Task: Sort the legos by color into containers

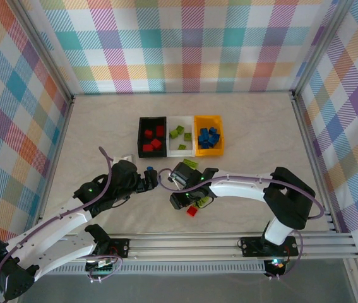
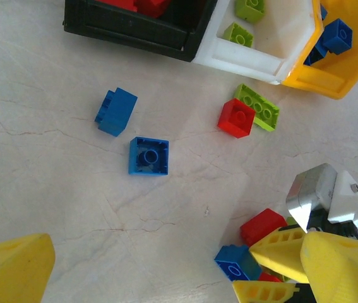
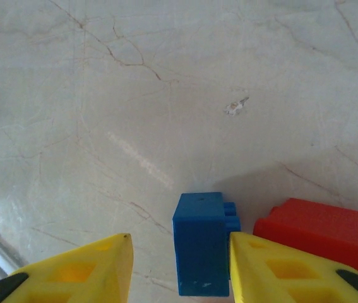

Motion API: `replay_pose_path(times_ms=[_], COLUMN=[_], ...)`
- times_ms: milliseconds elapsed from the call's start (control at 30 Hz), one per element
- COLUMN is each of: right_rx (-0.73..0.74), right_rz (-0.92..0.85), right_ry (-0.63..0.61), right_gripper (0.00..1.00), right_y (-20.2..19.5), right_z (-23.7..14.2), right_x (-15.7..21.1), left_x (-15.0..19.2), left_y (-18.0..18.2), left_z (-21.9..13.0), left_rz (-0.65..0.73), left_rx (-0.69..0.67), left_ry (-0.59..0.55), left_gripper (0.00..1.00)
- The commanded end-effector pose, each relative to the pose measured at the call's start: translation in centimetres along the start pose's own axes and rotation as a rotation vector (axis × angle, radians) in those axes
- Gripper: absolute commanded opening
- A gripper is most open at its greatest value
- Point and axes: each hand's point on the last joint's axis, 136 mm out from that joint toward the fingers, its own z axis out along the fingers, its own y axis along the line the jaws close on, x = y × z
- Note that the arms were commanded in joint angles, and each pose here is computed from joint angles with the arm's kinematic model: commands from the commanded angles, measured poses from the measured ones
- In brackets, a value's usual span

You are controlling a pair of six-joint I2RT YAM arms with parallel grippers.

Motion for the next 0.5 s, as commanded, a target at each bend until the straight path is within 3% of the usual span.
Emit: replay_pose_path(times_ms=[0,267,467], right_rx=[0.114,0.200,0.070], right_rz=[-0.007,-0.056,-0.110], right_ry=[0.050,0.035,-0.019], right_gripper=[0.44,0.38,0.40], right_y=[-1.7,-1.8,1.5], right_z=[0.8,1.0,0.0], right_x=[1.2,0.2,-0.6], left_x=[0.2,0.2,0.2], left_y=[0.6,0.6,0.7], left_z=[0.0,-0.2,-0.3], left_rz=[-0.021,-0.022,-0.021], left_rx=[-0.009,-0.009,-0.012], left_ry=[0.005,0.007,0.009], left_gripper=[1.00,1.00,1.00])
